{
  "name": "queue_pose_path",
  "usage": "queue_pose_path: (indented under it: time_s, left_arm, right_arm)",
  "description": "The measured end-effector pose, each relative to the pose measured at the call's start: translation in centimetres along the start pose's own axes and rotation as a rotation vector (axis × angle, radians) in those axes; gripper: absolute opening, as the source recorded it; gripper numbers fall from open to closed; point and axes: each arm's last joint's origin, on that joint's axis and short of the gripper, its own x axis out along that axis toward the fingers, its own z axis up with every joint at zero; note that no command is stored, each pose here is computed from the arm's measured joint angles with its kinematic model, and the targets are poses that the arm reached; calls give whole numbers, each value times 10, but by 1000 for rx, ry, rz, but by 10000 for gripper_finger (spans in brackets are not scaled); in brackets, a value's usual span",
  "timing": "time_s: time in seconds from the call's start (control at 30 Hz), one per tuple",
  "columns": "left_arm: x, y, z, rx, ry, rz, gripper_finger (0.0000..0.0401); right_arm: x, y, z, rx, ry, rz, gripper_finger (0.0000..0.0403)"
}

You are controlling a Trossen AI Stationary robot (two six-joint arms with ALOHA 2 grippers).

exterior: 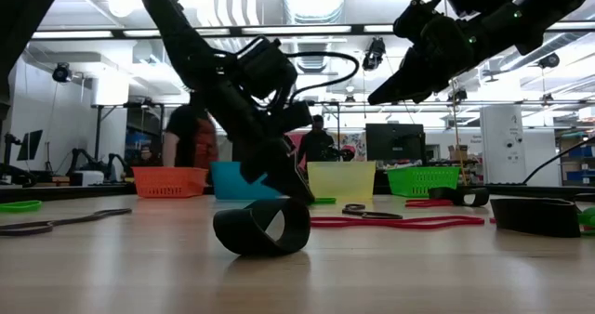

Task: Sort rubber bands into baskets
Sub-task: Put the green rubber band into the yellow bin

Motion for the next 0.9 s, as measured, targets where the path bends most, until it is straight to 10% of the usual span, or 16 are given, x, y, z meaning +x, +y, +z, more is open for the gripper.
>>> queue_pose_path:
  time_s: [0.47, 0.9]
  left_arm:
    - [1, -2, -1, -45, 8, 13, 6]
    - [-5, -22, 8, -6, -25, -39, 0]
  right_arm:
    - [0, 0, 0, -47, 0, 0, 9]
    - [0, 0, 0, -35, -5, -1, 9]
